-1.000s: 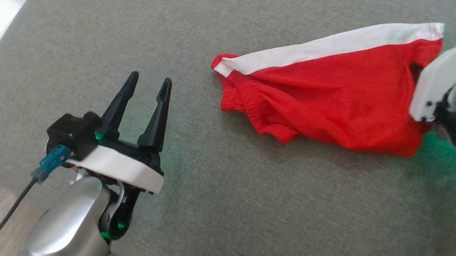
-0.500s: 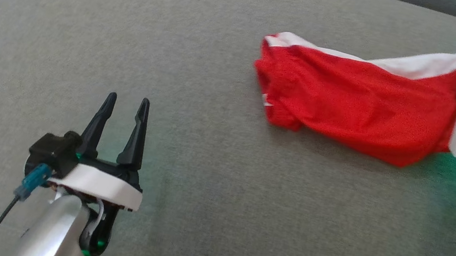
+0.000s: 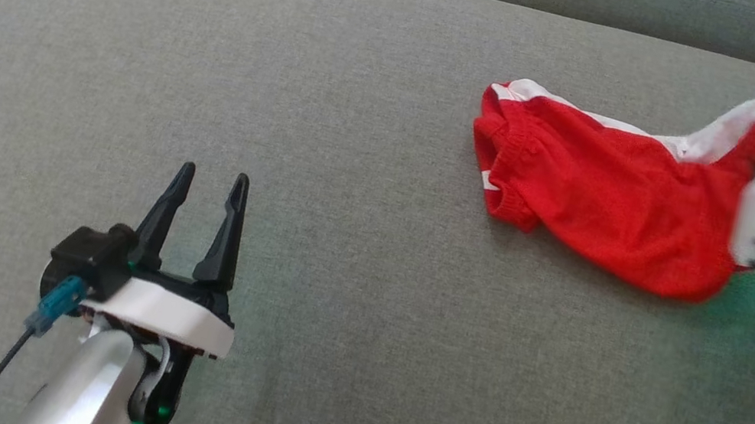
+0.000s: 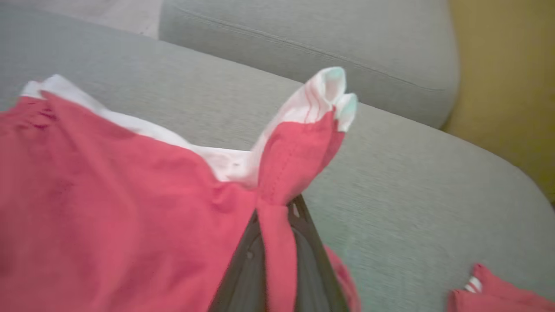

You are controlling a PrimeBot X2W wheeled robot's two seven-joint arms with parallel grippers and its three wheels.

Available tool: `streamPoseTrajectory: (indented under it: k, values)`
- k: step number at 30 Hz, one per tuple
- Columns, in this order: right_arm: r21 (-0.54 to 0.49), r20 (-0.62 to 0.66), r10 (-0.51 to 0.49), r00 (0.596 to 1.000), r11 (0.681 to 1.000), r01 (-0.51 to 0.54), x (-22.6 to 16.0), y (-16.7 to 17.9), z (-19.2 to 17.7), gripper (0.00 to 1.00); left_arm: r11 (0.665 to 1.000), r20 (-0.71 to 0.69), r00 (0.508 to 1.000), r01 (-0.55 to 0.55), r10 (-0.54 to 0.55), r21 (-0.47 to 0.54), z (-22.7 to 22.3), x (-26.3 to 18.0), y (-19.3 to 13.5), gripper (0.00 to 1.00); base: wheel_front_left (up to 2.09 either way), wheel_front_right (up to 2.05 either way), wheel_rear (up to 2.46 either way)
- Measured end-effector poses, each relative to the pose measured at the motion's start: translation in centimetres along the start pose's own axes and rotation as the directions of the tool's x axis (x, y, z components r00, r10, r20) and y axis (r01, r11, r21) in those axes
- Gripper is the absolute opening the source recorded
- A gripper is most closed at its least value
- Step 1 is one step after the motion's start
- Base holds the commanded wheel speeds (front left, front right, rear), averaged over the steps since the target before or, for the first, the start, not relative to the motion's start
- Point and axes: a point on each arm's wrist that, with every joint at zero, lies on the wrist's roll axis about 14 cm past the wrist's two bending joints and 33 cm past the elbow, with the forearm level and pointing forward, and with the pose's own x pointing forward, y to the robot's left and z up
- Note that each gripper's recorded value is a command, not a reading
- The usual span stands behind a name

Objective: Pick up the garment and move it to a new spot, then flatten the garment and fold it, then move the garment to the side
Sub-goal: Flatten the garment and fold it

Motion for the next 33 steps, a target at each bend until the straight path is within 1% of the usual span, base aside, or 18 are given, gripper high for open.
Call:
streamPoseTrajectory:
  k: [4,8,13,17,18,19,22,24,28,30,33]
  values:
    - [-0.049,0.001,0.125,0.992,0.991,-0.125,0.5,5.9,2.2,0.00,1.000,-0.009,1.000,-0.005,0.005,0.013,0.0,-0.5,0.4,1.00,0.00,0.00,0.00]
    - [-0.090,0.031,0.252,0.967,0.964,-0.249,0.2,11.9,4.8,0.00,1.000,-0.009,1.000,-0.020,0.020,0.018,0.2,-1.0,0.9,1.00,0.00,0.00,0.00]
    - [-0.118,0.022,0.342,0.940,0.934,-0.337,-0.1,16.6,5.6,0.00,0.999,0.000,0.999,-0.041,0.041,0.020,0.6,-1.7,1.4,1.00,0.00,0.00,0.00]
    - [-0.117,-0.006,0.402,0.916,0.909,-0.400,-0.1,20.1,4.9,0.00,0.998,-0.006,0.999,-0.051,0.052,0.021,0.4,-2.3,1.7,1.00,0.00,0.00,0.00]
    - [-0.117,-0.012,0.411,0.912,0.905,-0.409,-0.1,20.7,4.7,0.42,0.998,-0.007,0.998,-0.057,0.057,0.021,0.3,-2.4,1.8,1.00,0.00,0.00,0.00]
    - [-0.111,-0.018,0.415,0.909,0.903,-0.415,0.0,21.1,4.5,1.00,0.998,-0.008,0.998,-0.061,0.062,0.021,0.3,-2.4,1.9,1.00,0.00,0.00,0.00]
    - [-0.088,0.005,0.425,0.905,0.902,-0.423,0.3,21.5,4.6,1.00,0.997,-0.012,0.997,-0.072,0.072,0.021,0.2,-2.6,2.2,1.00,0.00,0.00,0.00]
    - [-0.070,0.042,0.426,0.904,0.903,-0.423,0.2,21.4,5.3,1.00,0.997,-0.012,0.997,-0.071,0.071,0.021,0.2,-2.6,2.2,1.00,0.00,0.00,0.00]
    - [0.010,0.200,0.428,0.881,0.898,-0.439,-0.9,20.8,8.6,1.00,0.998,-0.002,0.998,-0.063,0.063,0.020,0.4,-2.3,1.9,1.00,0.00,0.00,0.00]
    - [0.029,0.286,0.408,0.867,0.901,-0.433,-1.7,19.6,10.5,1.00,0.998,0.003,0.998,-0.058,0.058,0.013,0.6,-2.3,1.7,1.00,0.00,0.00,0.00]
    - [0.046,0.385,0.322,0.865,0.929,-0.367,-2.5,15.2,12.1,1.00,0.998,0.005,0.998,-0.057,0.057,0.012,0.4,-2.6,1.5,1.00,0.00,0.00,0.00]
